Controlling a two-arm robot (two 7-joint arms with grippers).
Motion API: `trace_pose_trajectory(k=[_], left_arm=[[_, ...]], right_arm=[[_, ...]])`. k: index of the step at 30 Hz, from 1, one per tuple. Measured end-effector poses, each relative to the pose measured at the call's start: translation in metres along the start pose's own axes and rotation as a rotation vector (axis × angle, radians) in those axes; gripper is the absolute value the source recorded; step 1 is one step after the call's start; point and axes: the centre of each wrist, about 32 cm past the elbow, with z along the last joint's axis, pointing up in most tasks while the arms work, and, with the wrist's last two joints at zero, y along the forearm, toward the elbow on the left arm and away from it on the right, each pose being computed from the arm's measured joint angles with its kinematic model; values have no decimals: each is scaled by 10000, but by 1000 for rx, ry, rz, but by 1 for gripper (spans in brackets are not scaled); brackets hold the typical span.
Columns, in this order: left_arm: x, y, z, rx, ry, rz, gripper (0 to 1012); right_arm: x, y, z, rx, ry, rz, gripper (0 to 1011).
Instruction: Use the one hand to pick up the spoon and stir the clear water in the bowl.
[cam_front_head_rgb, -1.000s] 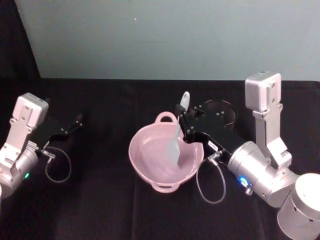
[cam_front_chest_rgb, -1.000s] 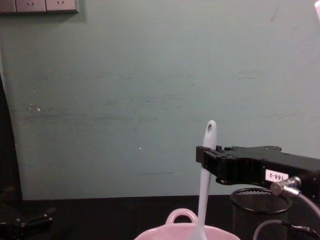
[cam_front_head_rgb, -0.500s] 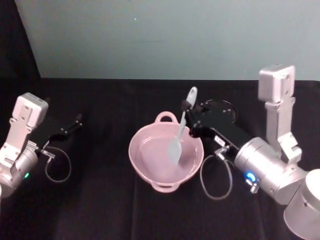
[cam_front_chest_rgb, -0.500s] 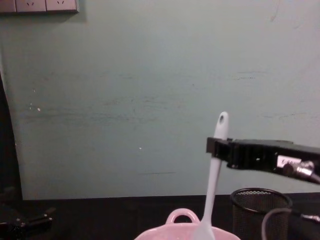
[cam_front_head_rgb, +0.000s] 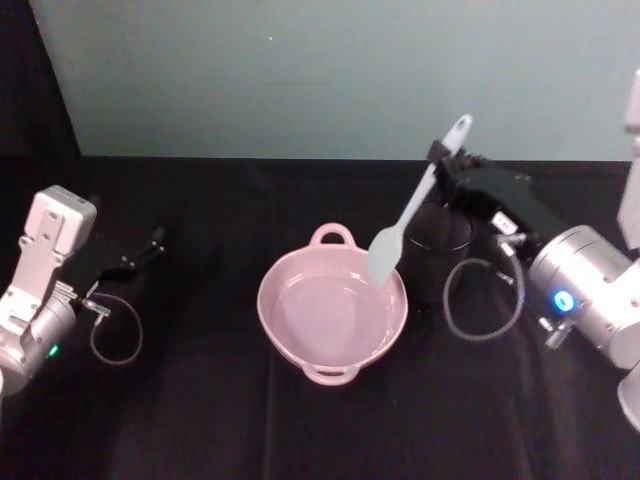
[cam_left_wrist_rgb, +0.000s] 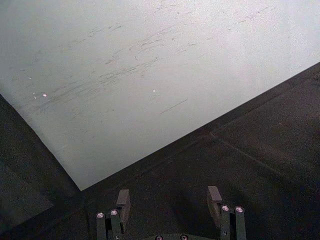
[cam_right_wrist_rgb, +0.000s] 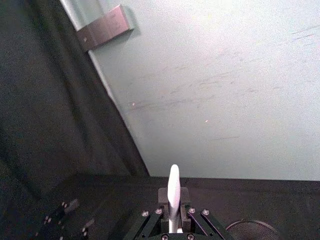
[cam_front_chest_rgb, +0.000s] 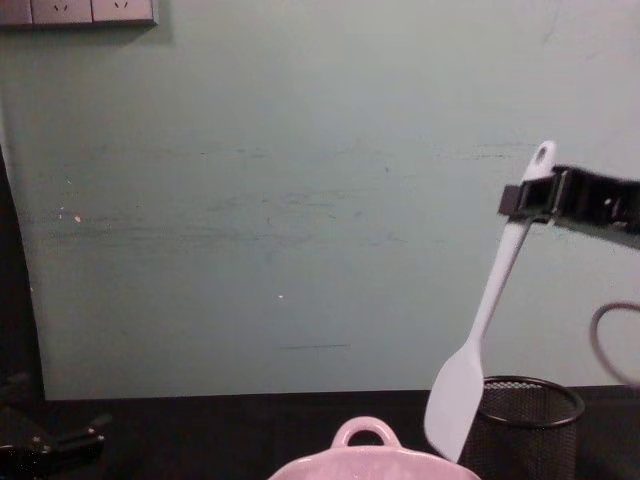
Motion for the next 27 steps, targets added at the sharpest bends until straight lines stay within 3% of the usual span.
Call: trace_pose_trajectory(k=[14,27], left_arm=[[0,0,0,0,0,0,1011],[0,0,0,0,0,0,1011]], right_arm=[[241,-13,294,73,70,-96,127],[469,188,289,63,110,-187,127]])
